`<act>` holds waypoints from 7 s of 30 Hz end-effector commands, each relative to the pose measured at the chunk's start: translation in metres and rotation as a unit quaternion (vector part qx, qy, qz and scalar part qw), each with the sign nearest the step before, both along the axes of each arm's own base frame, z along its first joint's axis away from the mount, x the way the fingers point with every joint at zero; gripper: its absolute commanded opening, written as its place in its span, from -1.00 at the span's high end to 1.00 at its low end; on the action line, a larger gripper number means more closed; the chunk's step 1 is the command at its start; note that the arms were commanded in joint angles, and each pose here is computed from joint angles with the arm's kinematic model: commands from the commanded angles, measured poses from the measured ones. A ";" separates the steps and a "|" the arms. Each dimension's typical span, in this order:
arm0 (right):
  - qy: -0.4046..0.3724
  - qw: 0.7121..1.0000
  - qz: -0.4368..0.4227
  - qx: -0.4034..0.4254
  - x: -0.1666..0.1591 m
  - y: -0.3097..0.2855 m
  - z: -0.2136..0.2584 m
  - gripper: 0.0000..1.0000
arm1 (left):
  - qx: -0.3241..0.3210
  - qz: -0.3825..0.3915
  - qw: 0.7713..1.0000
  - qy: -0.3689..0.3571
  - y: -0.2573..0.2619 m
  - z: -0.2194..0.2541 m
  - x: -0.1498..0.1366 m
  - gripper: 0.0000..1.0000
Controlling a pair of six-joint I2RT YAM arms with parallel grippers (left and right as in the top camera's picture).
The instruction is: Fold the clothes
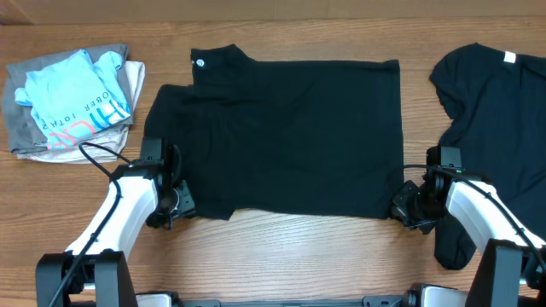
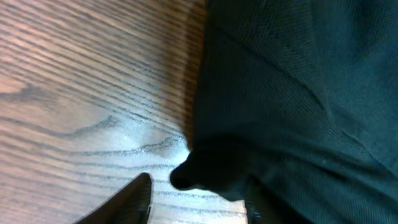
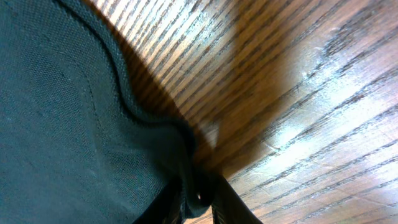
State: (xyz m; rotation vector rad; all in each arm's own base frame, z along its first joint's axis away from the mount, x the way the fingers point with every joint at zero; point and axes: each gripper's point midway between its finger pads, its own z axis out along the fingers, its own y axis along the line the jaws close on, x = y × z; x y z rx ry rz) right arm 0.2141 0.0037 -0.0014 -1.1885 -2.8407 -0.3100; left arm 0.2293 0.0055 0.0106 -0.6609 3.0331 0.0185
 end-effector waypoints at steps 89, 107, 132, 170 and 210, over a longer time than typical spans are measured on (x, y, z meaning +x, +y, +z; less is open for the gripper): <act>-0.005 0.997 -0.004 -0.081 0.082 -0.051 0.087 0.93 | 0.076 -0.108 0.989 0.060 -0.006 0.097 0.072 0.92; -0.112 0.991 -0.008 -0.072 0.164 -0.056 0.083 0.92 | 0.078 -0.146 0.982 -0.087 -0.035 0.115 0.177 0.92; -0.170 0.981 0.036 -0.090 0.206 -0.037 0.069 0.92 | 0.183 -0.117 0.970 -0.107 -0.006 0.089 0.214 0.92; -0.187 0.973 0.137 0.025 0.217 -0.007 0.092 -0.57 | 0.081 -0.107 0.985 -0.111 -0.038 0.133 0.220 0.31; 0.066 0.994 0.018 -0.085 0.075 -0.064 -0.024 0.92 | 0.144 -0.147 0.977 0.051 -0.004 0.004 0.129 0.91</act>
